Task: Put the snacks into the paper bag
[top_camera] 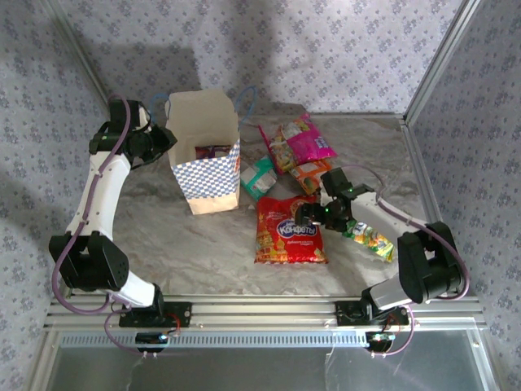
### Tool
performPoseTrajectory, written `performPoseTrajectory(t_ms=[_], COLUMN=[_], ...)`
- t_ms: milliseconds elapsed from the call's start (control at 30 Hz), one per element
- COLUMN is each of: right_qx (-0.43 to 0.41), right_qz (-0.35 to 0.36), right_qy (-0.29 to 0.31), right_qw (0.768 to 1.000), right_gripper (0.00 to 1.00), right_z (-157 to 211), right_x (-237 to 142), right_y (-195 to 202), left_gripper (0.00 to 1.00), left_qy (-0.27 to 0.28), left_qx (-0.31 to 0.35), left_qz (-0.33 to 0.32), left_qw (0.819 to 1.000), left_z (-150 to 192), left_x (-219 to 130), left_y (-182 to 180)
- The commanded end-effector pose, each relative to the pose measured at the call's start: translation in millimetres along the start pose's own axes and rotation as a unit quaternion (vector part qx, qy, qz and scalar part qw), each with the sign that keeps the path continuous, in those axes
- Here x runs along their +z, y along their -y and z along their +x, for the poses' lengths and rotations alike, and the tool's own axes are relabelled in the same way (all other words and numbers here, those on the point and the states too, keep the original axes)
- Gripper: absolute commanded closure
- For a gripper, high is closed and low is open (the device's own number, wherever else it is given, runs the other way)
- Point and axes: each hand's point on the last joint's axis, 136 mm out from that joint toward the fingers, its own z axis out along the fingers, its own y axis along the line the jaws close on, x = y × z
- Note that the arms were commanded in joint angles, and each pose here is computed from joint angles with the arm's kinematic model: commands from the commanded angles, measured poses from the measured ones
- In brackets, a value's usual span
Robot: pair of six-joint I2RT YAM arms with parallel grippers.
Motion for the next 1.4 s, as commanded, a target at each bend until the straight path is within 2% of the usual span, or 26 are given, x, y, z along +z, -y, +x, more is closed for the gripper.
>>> performPoseTrajectory(t_ms=[0, 733, 933, 1233, 1367], right_qx=[-0.034, -0.047, -0.032, -0.031, -0.028], right_qz=[-0.006, -0.001, -0.003, 0.0, 0.001], right_qy=[-0.004, -0.03, -0.043, -0.046, -0.046], right_qw=[0.999, 0.998, 0.999, 0.998, 0.999], right_gripper=[0.0, 0.01, 0.13, 0.49, 0.62], right_z=[8.5, 7.2, 11.2, 8.8, 7.5], right_x=[2.1, 35.4, 46.9, 47.5, 45.6], right_y=[-7.2, -8.0, -5.9, -6.1, -6.8], left_gripper=[0.75, 0.74, 0.74, 0.74, 0.73], left_qy=[0.007, 0.002, 0.002, 0.002, 0.001], left_qx=[0.015, 0.023, 0.025, 0.024, 0.025], left_qz=[0.008, 0.004, 0.001, -0.004, -0.003], left_qw=[1.0, 1.0, 1.0, 1.0, 1.0], left_z=[-0.5, 4.0, 4.4, 5.3, 5.8], left_x=[-11.4, -12.4, -13.6, -13.2, -13.3], left_y=[7.3, 14.1, 14.5, 12.5, 13.0])
